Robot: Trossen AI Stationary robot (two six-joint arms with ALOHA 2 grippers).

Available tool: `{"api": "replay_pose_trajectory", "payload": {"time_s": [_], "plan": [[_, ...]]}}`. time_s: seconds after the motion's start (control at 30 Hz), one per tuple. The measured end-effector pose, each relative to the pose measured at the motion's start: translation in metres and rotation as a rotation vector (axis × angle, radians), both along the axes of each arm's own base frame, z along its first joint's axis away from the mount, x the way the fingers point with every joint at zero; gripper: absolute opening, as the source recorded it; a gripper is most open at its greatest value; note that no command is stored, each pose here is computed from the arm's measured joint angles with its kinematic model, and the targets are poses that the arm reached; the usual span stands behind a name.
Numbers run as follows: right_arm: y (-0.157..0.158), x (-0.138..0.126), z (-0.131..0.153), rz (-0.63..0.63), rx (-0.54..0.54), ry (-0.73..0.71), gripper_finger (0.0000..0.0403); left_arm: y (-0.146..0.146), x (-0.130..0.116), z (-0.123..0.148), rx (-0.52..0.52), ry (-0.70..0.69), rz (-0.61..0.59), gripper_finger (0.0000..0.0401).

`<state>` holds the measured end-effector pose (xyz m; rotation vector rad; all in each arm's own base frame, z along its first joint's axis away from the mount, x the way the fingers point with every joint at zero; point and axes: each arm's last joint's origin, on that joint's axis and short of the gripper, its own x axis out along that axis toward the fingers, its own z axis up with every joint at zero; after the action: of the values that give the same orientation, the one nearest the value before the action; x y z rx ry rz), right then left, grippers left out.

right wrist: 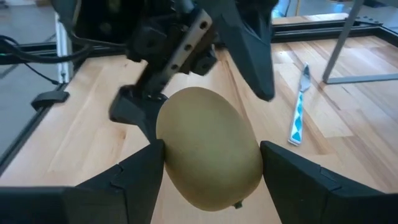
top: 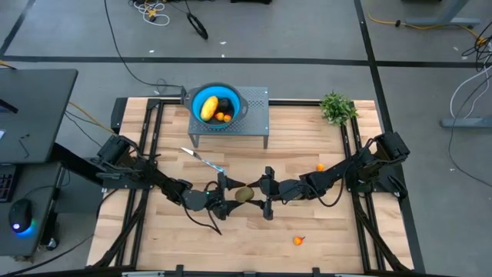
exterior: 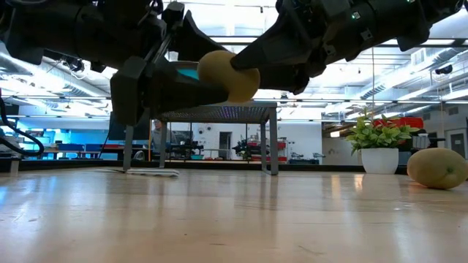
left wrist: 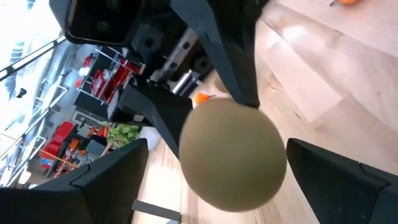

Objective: Pick & Place Fruit
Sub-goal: Put the left green kiwi into the blue strainer bowl

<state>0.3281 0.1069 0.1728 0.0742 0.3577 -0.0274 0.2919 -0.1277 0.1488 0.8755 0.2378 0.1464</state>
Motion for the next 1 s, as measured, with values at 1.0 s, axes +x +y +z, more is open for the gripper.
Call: {"api": "replay_pose_trajectory", "payload": {"time_s": [1.0], "plan": [[-0.0041, 0.0018, 0.0004, -0.001, 0.027, -0.004, 0.0261, 0.0003, -0.0001, -0.0004, -0.04, -0.006, 0.012, 0.0296]]}}
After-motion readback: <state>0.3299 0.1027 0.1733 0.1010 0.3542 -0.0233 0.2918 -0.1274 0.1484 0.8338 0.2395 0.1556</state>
